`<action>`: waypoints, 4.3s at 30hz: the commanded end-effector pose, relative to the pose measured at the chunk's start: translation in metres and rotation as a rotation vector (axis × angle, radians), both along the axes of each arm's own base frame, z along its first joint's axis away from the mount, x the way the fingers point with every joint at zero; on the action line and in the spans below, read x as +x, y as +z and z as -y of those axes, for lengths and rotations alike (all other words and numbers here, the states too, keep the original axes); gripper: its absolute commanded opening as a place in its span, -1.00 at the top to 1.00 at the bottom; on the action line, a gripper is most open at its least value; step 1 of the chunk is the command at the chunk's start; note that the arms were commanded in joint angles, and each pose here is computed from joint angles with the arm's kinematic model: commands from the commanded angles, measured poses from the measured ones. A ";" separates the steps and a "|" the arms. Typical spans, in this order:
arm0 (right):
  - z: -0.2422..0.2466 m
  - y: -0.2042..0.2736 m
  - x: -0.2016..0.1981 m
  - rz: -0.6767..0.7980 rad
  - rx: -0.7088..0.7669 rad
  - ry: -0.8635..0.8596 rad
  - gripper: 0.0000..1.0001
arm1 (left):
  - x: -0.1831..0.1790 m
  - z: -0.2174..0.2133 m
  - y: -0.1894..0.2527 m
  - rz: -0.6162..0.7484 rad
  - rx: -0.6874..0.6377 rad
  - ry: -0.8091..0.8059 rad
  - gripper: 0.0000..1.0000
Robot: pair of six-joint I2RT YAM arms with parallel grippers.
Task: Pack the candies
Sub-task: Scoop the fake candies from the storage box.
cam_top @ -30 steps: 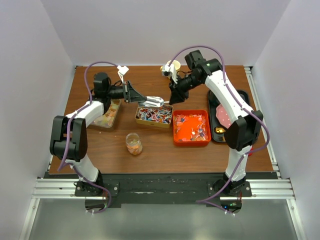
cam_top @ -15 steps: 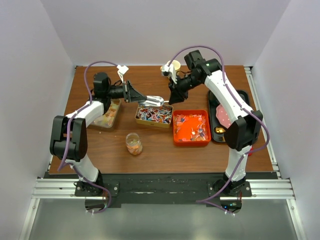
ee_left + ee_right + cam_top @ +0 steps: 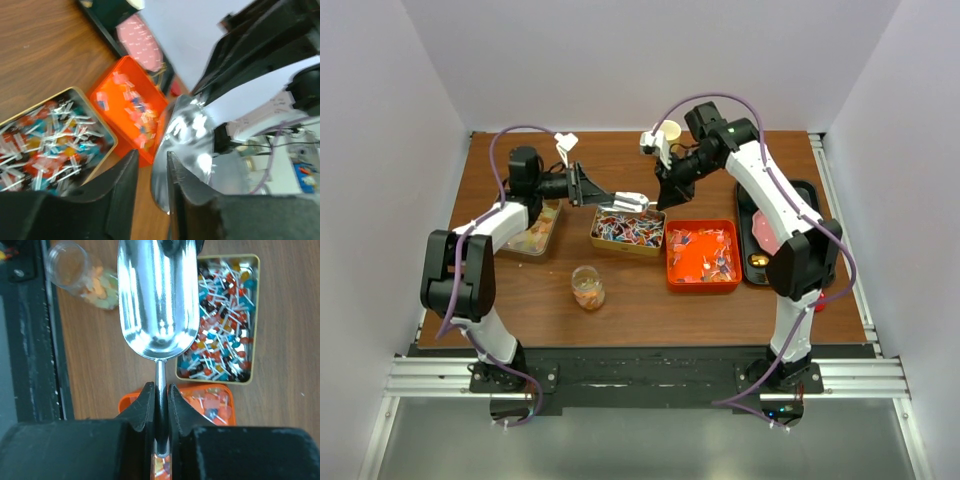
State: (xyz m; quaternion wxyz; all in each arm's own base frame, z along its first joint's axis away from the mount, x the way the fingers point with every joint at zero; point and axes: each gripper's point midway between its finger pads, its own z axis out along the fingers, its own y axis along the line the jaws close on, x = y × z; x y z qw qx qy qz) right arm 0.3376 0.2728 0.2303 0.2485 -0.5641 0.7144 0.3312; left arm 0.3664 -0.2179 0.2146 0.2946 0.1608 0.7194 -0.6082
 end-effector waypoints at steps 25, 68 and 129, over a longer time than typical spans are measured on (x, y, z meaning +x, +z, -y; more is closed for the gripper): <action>0.087 -0.030 0.010 0.415 -1.007 0.407 1.00 | 0.011 -0.095 -0.132 -0.169 0.657 0.447 1.00; 0.077 -0.087 0.033 0.405 -1.323 0.497 1.00 | -0.027 -0.023 -0.178 -0.293 0.551 0.235 1.00; 0.008 -0.182 0.034 0.275 -0.557 0.304 1.00 | -0.028 -0.039 -0.130 -0.221 0.409 0.117 0.49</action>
